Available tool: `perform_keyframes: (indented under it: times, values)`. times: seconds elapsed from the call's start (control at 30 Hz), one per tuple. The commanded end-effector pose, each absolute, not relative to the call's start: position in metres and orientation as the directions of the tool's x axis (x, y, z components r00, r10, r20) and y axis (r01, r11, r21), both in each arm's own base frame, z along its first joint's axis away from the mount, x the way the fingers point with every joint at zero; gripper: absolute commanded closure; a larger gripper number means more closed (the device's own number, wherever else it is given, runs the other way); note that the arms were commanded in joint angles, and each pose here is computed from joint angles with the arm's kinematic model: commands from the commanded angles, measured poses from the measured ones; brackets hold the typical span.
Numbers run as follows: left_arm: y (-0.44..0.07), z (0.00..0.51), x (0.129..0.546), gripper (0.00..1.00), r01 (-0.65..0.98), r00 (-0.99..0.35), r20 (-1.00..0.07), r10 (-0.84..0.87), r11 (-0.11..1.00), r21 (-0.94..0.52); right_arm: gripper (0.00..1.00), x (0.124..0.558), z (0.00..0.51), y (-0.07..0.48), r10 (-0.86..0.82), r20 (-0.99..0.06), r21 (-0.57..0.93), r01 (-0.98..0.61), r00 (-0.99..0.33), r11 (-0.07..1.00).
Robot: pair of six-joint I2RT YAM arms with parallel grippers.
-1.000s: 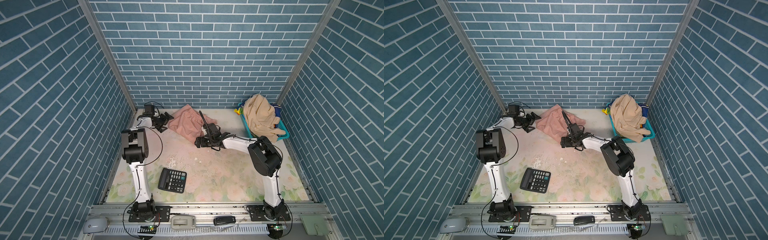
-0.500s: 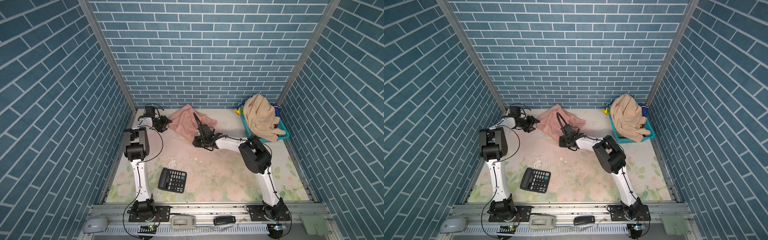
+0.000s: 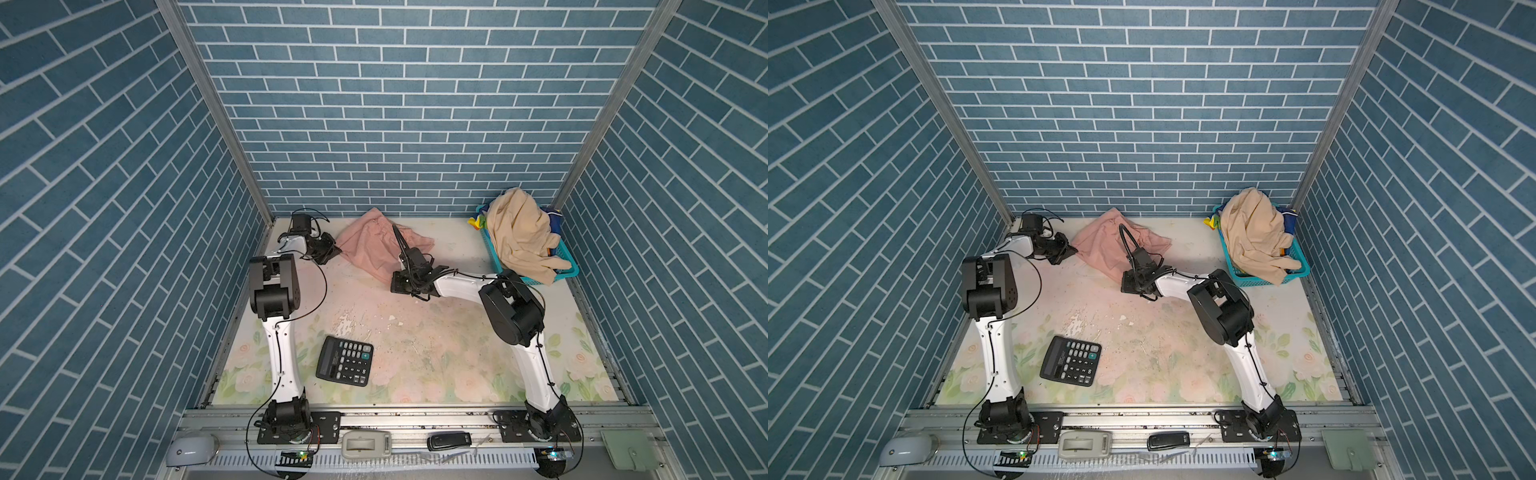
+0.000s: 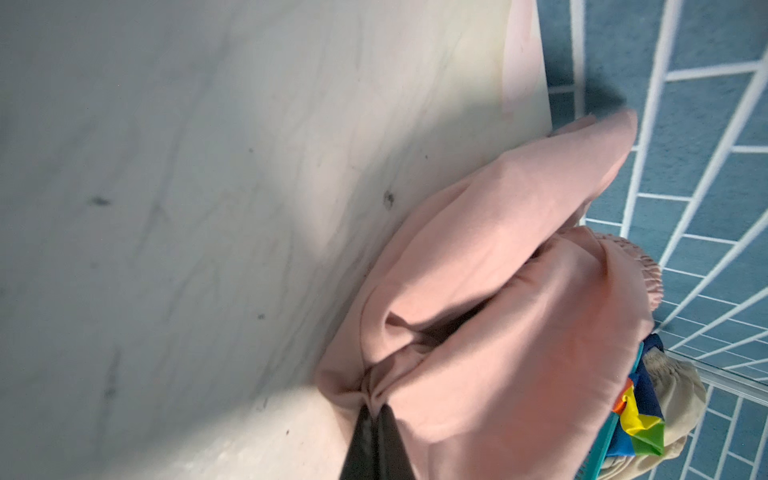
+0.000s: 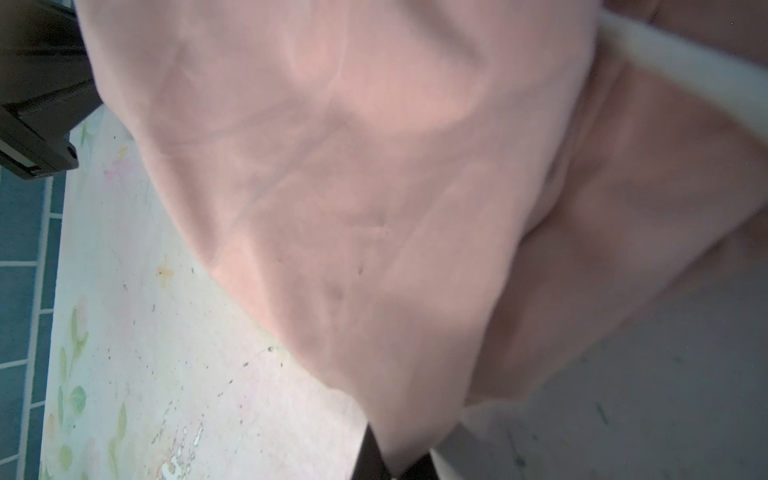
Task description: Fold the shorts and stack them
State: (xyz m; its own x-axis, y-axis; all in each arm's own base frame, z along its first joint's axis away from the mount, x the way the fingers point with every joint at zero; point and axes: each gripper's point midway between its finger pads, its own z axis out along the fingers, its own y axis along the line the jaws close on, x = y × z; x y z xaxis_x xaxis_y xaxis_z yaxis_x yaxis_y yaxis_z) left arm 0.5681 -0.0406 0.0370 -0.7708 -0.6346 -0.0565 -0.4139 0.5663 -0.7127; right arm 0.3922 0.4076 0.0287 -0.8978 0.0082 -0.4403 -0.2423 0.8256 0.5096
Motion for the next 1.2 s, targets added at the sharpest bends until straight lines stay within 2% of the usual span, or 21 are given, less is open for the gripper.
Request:
perform_keyframes:
  times: [0.0, 0.3, 0.6, 0.63, 0.67, 0.7, 0.77, 0.8, 0.83, 0.9, 0.93, 1.07, 1.17]
  values:
    - [-0.033, 0.033, 0.568, 1.0, -0.405, -0.785, -0.075, -0.615, 0.601, -0.689, 1.0, 0.388, 0.025, 0.379, 0.007, -0.419, 0.461, -0.206, -0.908, 0.863]
    - [-0.008, 0.047, 0.549, 1.0, -0.394, -0.791, -0.131, -0.598, 0.661, -0.639, 1.0, 0.373, 0.029, 0.344, 0.013, -0.416, 0.457, -0.197, -0.909, 0.867]
    - [-0.005, 0.066, 0.538, 1.0, -0.368, -0.785, -0.158, -0.599, 0.657, -0.658, 1.0, 0.346, 0.028, 0.35, -0.036, -0.376, 0.502, -0.236, -0.926, 0.832]
    - [-0.005, 0.07, 0.537, 1.0, -0.363, -0.787, -0.163, -0.595, 0.66, -0.657, 0.97, 0.343, 0.031, 0.352, -0.049, -0.376, 0.504, -0.249, -0.925, 0.827]
    - [-0.004, 0.075, 0.536, 0.92, -0.36, -0.786, -0.172, -0.594, 0.666, -0.653, 0.92, 0.34, 0.034, 0.353, -0.058, -0.379, 0.504, -0.259, -0.924, 0.824]
    - [-0.002, 0.079, 0.535, 0.79, -0.361, -0.785, -0.182, -0.593, 0.675, -0.644, 0.86, 0.337, 0.039, 0.355, -0.068, -0.387, 0.503, -0.273, -0.92, 0.82]
    - [0.001, 0.089, 0.533, 0.77, -0.352, -0.787, -0.206, -0.582, 0.696, -0.626, 0.75, 0.332, 0.049, 0.354, -0.083, -0.403, 0.496, -0.294, -0.911, 0.817]
    - [0.002, 0.094, 0.531, 0.71, -0.351, -0.789, -0.214, -0.577, 0.707, -0.614, 0.68, 0.331, 0.055, 0.352, -0.086, -0.411, 0.495, -0.301, -0.908, 0.815]
    - [0.005, 0.099, 0.529, 0.6, -0.354, -0.79, -0.221, -0.572, 0.72, -0.597, 0.6, 0.329, 0.063, 0.35, -0.092, -0.42, 0.492, -0.312, -0.903, 0.813]
    - [0.01, 0.109, 0.528, 0.45, -0.355, -0.789, -0.244, -0.563, 0.743, -0.567, 0.46, 0.331, 0.078, 0.343, -0.102, -0.454, 0.462, -0.332, -0.885, 0.822]
    - [0.012, 0.116, 0.527, 0.32, -0.358, -0.784, -0.255, -0.565, 0.748, -0.558, 0.39, 0.335, 0.087, 0.338, -0.098, -0.475, 0.448, -0.336, -0.875, 0.829]
    - [-0.022, 0.151, 0.535, 0.01, -0.293, -0.766, -0.25, -0.592, 0.668, -0.684, 0.18, 0.36, 0.121, 0.337, -0.052, -0.514, 0.494, -0.345, -0.856, 0.798]
    - [-0.067, 0.171, 0.541, 0.0, -0.224, -0.774, -0.208, -0.599, 0.566, -0.794, 0.09, 0.379, 0.134, 0.352, -0.044, -0.515, 0.545, -0.367, -0.856, 0.754]
